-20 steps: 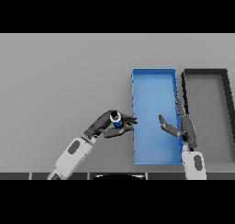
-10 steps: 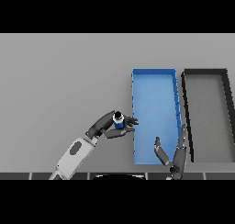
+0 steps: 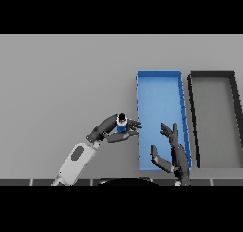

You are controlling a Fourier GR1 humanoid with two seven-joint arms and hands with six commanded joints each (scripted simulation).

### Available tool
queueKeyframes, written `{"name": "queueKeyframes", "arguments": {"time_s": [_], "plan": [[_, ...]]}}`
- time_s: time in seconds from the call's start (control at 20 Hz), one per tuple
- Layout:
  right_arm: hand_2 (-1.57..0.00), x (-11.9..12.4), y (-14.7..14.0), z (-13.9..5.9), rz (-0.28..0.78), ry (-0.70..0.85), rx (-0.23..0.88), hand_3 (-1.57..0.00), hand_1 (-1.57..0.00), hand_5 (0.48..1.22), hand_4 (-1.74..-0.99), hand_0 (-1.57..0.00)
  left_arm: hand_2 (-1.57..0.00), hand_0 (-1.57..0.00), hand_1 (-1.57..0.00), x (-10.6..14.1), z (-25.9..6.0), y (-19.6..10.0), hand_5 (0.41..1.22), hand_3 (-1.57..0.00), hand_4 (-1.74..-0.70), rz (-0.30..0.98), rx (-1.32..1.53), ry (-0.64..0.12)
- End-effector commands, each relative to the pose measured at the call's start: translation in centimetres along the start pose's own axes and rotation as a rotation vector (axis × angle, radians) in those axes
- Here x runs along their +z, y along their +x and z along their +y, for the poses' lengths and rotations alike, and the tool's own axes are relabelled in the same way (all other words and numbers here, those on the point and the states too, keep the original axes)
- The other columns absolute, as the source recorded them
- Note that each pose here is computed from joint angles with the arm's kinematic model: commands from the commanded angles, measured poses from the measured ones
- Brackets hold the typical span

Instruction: Pick up the blue pipe and place it into the blue bin.

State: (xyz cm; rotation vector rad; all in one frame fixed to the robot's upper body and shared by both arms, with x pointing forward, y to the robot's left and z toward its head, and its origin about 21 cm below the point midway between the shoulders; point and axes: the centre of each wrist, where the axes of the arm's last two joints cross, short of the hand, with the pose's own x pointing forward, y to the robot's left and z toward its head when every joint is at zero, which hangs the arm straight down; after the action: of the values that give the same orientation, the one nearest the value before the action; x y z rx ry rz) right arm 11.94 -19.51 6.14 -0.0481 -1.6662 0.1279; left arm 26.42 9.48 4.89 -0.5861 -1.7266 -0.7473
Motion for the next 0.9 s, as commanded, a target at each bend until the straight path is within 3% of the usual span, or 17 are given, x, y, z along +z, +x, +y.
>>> {"name": "queueKeyframes", "arguments": {"time_s": [0.0, 0.4, 0.65, 0.85], "plan": [[-0.11, -0.5, 1.4, 0.1, -0.022, 0.053, 0.001, 0.00, -0.01, 0.568, -1.247, 0.00, -1.57, -1.57, -1.57, -0.1, -0.2, 0.2, 1.221, -1.57, -1.47, 0.009, -0.003, -0.002], [-0.04, -6.1, 7.0, 2.7, -0.095, 0.325, 0.140, 0.00, 0.00, 0.559, -1.302, 0.00, -1.57, -1.57, -1.57, -0.2, 0.3, 0.0, 1.221, -1.57, -1.47, 0.018, -0.027, 0.001], [-0.05, -8.4, 8.6, 4.9, -0.099, 0.465, 0.163, 0.00, 0.00, 0.554, -1.253, 0.00, -1.57, -1.57, -1.57, -0.9, 0.2, 0.0, 1.221, -1.57, -1.46, 0.005, -0.018, -0.020], [-0.07, -10.6, 9.9, 5.5, -0.118, 0.511, 0.211, 0.00, -0.02, 0.534, -1.209, -0.01, -1.57, -1.57, -1.57, -0.6, 0.3, -0.4, 1.221, -1.57, -1.47, 0.024, 0.014, -0.035]]}}
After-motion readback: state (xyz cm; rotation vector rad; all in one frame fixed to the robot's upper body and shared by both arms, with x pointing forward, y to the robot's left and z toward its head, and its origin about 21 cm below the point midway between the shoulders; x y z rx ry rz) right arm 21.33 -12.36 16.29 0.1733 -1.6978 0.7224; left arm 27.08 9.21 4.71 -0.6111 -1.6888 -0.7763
